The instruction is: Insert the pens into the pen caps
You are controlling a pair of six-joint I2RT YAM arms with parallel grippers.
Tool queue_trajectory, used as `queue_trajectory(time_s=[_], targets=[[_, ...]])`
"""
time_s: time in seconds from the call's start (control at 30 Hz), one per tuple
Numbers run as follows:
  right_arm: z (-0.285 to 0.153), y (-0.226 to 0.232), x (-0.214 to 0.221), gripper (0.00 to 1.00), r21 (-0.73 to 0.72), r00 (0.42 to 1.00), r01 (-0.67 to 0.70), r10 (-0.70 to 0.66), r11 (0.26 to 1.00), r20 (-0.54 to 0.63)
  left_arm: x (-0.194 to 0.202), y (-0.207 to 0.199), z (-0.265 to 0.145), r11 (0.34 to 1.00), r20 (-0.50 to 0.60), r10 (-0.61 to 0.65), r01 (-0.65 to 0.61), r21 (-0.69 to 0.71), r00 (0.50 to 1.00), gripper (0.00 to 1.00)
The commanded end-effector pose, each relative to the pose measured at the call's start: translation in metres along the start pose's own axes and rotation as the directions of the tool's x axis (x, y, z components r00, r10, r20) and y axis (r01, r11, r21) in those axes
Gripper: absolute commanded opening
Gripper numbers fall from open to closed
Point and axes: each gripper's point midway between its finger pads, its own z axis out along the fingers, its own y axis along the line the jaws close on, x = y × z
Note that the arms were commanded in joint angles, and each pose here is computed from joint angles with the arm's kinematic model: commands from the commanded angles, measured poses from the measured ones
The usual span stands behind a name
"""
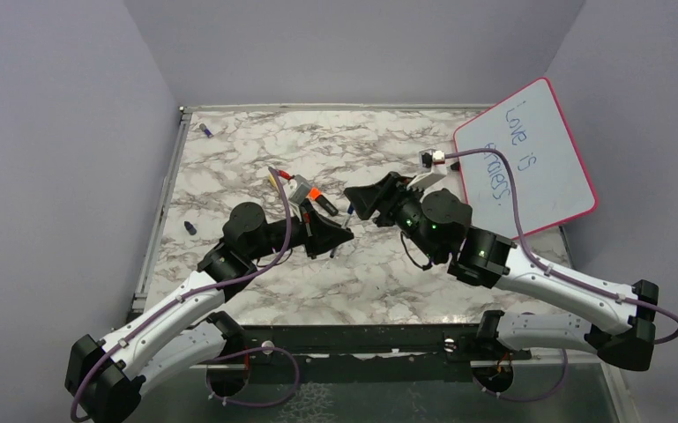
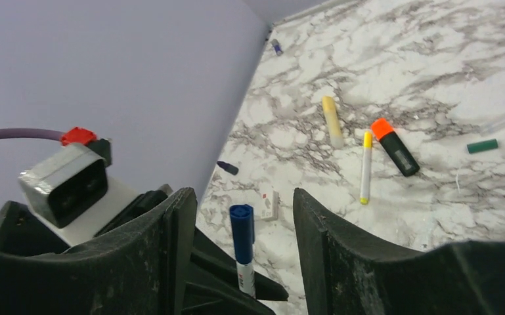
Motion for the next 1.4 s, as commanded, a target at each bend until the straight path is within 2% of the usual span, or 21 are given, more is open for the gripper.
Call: queue_trajectory(time_s=[0.0, 0.1, 0.27, 0.37, 0.57, 0.77, 1.17, 1.37], targets=[[0.003, -0.018, 0.016, 0.55, 0.089, 0.998, 0.028, -0.024, 0.996, -0.054, -0.007, -0.009, -0.002, 0.999, 0.013, 0.031, -0.031, 0.036, 0.999, 0.0], [0.002, -0.016, 0.02, 0.42, 0.062, 0.998, 0.03, -0.026, 0.998, -0.065, -0.006, -0.008, -0.002, 0.999, 0.014, 0.028, -0.028, 0.033, 1.0, 0.0], [0.0, -0.019, 0.033, 0.13, 0.046, 0.995, 0.022, -0.017, 0.999, -0.103, -0.018, -0.01, -0.001, 1.0, 0.049, 0.019, -0.02, 0.02, 0.999, 0.0], [-0.001, -0.024, 0.046, 0.02, 0.044, 0.988, 0.014, -0.007, 0.999, -0.154, -0.034, -0.011, -0.001, 1.0, 0.099, 0.027, -0.026, -0.006, 0.995, 0.0], [-0.006, -0.032, 0.079, 0.01, 0.024, 0.962, -0.013, 0.019, 1.0, -0.271, -0.072, -0.017, -0.003, 0.996, 0.199, 0.083, -0.075, -0.048, 0.977, 0.0], [-0.009, -0.033, 0.105, 0.01, -0.021, 0.939, -0.05, 0.04, 0.999, -0.34, -0.111, -0.017, 0.0, 0.988, 0.276, 0.127, -0.098, -0.117, 0.953, 0.0], [-0.016, -0.02, 0.13, 0.01, -0.139, 0.907, -0.118, 0.05, 0.983, -0.418, -0.154, 0.0, 0.013, 0.966, 0.301, 0.19, -0.123, -0.225, 0.935, 0.0], [-0.016, -0.021, 0.123, 0.01, -0.143, 0.921, -0.106, 0.043, 0.984, -0.387, -0.146, 0.012, 0.021, 0.967, 0.26, 0.171, -0.111, -0.23, 0.95, 0.0]])
